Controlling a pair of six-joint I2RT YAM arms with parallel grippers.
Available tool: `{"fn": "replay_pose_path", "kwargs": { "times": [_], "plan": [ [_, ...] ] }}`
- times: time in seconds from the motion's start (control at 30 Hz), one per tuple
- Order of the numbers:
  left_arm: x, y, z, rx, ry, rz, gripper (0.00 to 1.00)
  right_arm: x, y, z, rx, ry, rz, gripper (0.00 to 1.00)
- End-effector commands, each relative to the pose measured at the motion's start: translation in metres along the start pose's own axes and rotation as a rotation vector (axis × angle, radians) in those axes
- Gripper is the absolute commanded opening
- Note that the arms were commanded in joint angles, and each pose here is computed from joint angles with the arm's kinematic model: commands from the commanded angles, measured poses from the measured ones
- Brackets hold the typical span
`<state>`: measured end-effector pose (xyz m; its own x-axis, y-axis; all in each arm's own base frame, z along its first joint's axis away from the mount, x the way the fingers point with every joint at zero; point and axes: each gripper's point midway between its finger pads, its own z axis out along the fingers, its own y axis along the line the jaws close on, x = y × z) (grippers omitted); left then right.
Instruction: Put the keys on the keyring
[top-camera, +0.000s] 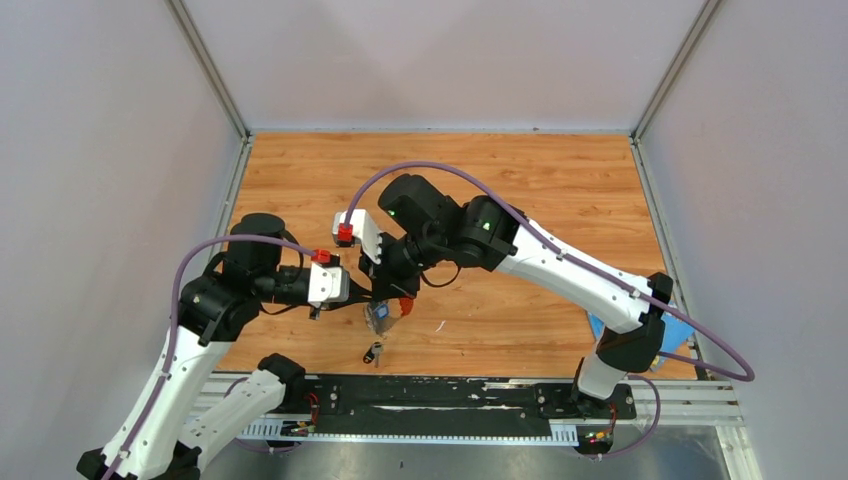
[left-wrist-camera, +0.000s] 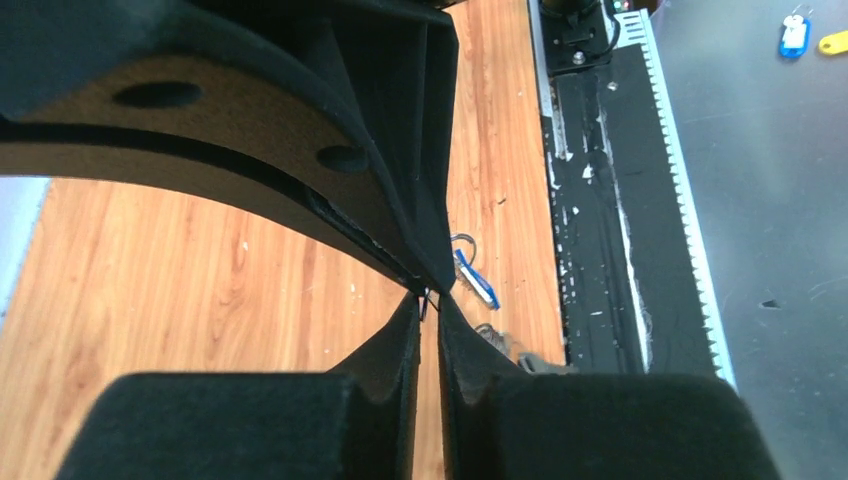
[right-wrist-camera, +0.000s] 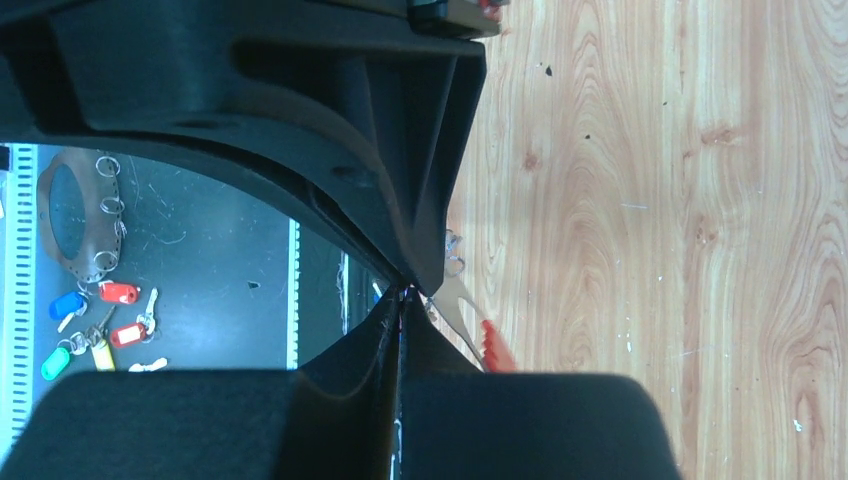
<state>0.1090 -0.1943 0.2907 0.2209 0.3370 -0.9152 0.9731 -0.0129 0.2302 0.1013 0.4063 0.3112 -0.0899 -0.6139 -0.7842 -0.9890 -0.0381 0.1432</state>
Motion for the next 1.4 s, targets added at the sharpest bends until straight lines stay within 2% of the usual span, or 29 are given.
{"fn": "replay_pose_path", "kwargs": {
  "times": [0.0, 0.27, 0.3, 0.4, 0.47, 0.57, 0.7, 0.87, 0.97, 1.2, 1.23, 1.3, 1.37],
  "plan": [
    [-0.002, -0.001, -0.002, -0.003, 0.003, 0.04, 0.02, -0.012, 0.015, -0.003, -0.045, -0.023, -0.038, 0.0],
    [-0.001, -0.003, -0.002, 0.004, -0.002, 0.064, 0.0, -0.02, 0.019, -0.006, -0.059, -0.052, -0.041, 0.0],
    [-0.002, -0.004, -0.002, 0.005, -0.005, 0.064, 0.0, -0.022, 0.019, -0.008, -0.057, -0.061, -0.039, 0.02],
    [-0.004, -0.003, -0.003, -0.001, -0.005, 0.06, 0.0, -0.027, 0.016, -0.014, -0.034, -0.106, -0.022, 0.18],
    [-0.005, -0.003, -0.003, -0.001, -0.006, 0.047, 0.0, -0.033, 0.011, -0.022, -0.003, -0.162, 0.005, 0.29],
    [-0.009, -0.003, -0.004, -0.001, -0.015, 0.034, 0.0, -0.039, 0.003, -0.038, 0.051, -0.27, 0.034, 0.4],
    [-0.014, -0.004, -0.005, 0.005, -0.027, 0.02, 0.0, -0.034, -0.002, -0.055, 0.096, -0.394, 0.087, 0.42],
    [-0.018, -0.006, -0.007, 0.008, -0.038, 0.025, 0.0, -0.022, 0.0, -0.051, 0.079, -0.465, 0.136, 0.44],
    [-0.015, -0.003, -0.009, -0.019, -0.021, 0.045, 0.0, -0.003, -0.007, -0.036, 0.101, -0.462, 0.135, 0.43],
    [0.03, 0.015, -0.012, -0.123, 0.141, 0.157, 0.0, 0.081, -0.062, 0.027, 0.279, -0.305, 0.206, 0.5],
    [0.036, 0.017, -0.011, -0.126, 0.16, 0.156, 0.01, 0.09, -0.071, 0.035, 0.307, -0.279, 0.218, 0.51],
    [0.047, 0.02, -0.01, -0.132, 0.194, 0.137, 0.21, 0.112, -0.095, 0.047, 0.387, -0.216, 0.262, 0.51],
    [0.056, 0.025, -0.01, -0.143, 0.229, 0.097, 0.34, 0.131, -0.117, 0.055, 0.44, -0.176, 0.337, 0.52]
  ]
}}
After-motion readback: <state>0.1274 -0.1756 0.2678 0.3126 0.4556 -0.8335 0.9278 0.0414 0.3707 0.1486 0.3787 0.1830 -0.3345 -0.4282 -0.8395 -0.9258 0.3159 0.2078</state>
